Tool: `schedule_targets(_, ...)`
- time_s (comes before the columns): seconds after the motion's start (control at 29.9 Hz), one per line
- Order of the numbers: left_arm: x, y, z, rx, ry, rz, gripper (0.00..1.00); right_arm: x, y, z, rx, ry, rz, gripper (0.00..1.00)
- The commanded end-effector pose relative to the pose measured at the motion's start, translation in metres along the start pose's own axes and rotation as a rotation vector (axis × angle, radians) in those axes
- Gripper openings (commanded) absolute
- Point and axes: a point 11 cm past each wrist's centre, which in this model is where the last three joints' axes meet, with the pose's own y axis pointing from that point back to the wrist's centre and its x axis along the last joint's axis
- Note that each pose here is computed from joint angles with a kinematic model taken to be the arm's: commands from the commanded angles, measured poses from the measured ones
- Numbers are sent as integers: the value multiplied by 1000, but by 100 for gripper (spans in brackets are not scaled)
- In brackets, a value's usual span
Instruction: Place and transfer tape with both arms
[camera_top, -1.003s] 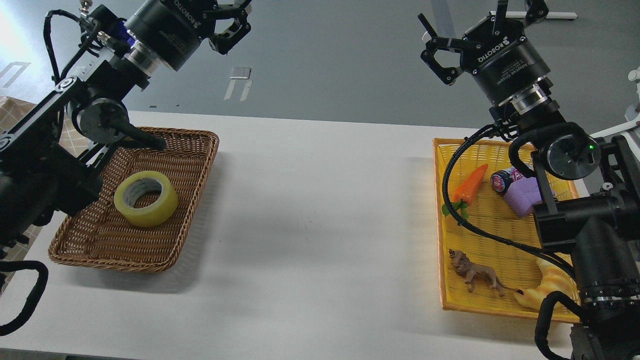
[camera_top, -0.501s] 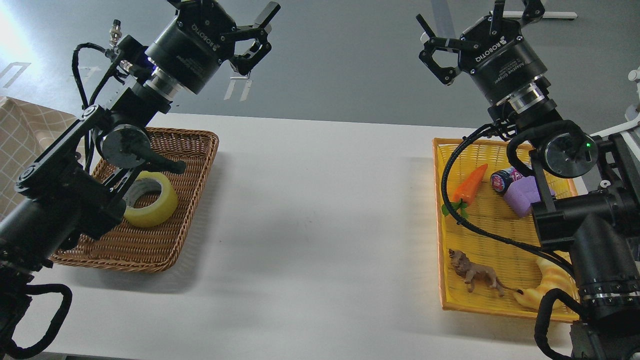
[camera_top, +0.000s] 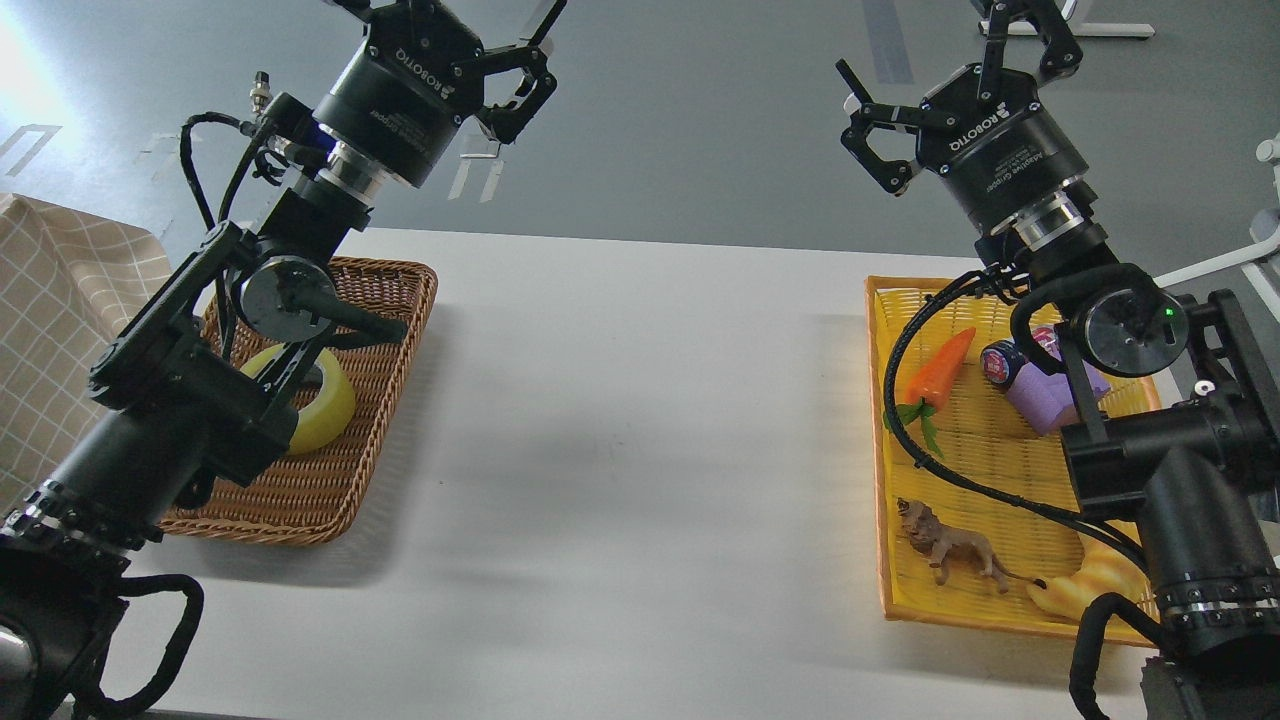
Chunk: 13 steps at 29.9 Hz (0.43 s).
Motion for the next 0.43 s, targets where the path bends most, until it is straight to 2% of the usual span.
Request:
schedule_targets(0.0, 6, 2, -2, 5, -1, 19, 98, 0, 1, 0, 1, -2, 1, 100)
schedule_targets(0.4, 10, 1, -2, 10, -7, 30, 98, 2, 4, 1, 6, -6, 6, 100)
